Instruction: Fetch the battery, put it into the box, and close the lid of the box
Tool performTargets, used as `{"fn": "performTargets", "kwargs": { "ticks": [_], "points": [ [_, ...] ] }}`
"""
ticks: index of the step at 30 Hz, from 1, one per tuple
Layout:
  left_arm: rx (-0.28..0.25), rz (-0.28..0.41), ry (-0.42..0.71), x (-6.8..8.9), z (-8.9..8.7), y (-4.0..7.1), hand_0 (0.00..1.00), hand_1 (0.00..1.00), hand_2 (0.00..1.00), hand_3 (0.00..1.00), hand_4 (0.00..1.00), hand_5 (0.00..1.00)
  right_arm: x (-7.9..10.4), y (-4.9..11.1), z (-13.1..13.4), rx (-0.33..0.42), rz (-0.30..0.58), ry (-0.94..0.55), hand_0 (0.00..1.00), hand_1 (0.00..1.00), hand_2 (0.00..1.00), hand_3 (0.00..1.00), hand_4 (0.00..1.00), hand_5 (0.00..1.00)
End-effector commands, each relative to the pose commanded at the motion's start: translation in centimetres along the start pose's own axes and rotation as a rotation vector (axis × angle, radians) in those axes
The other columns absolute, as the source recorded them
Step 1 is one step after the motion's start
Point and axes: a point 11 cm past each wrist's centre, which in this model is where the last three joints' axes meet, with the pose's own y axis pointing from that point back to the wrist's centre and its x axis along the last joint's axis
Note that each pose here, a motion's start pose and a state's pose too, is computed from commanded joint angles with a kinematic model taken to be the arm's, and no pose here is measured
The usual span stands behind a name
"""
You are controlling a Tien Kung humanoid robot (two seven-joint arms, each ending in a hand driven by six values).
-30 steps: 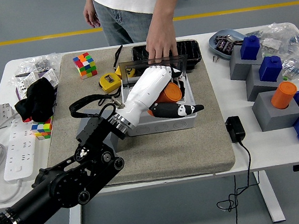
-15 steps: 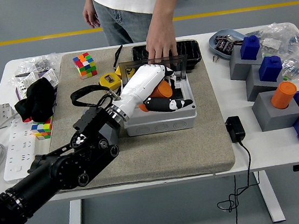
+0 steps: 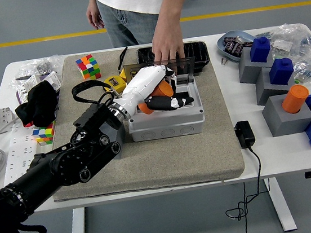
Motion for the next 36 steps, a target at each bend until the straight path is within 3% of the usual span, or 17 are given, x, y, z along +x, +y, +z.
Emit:
{"fn": "performTargets", "kwargs": {
  "ticks": [10, 21, 27, 36],
  "points": [
    [-0.005, -0.049, -0.033, -0.8, -0.1, -0.3, 0.026, 0.002, 0.024, 0.017, 0.855, 0.467, 0.0, 0.0, -0.1, -0.003, 0.001, 0.018, 0.998, 0.914, 0.843, 0.814, 0.998, 0.998],
    [0.012, 0.022, -0.070, 1.8, -1.2, -0.8, 0.027, 0.004, 0.025, 0.020, 0.868, 0.458, -0.1, 0.0, 0.1, -0.006, -0.003, 0.033, 0.998, 0.914, 0.843, 0.815, 0.998, 0.998],
    [0.005, -0.005, -0.063, 0.8, -1.0, -0.6, 0.031, 0.007, 0.030, 0.022, 0.876, 0.456, 0.1, 0.0, -0.1, -0.003, 0.002, 0.033, 0.998, 0.914, 0.844, 0.815, 0.998, 0.998],
    [-0.016, 0.003, -0.070, 0.5, -0.6, -0.5, 0.033, 0.015, 0.040, 0.032, 0.886, 0.462, 0.0, 0.0, 0.1, -0.006, 0.000, 0.039, 0.998, 0.914, 0.844, 0.816, 0.998, 0.998]
  ]
}}
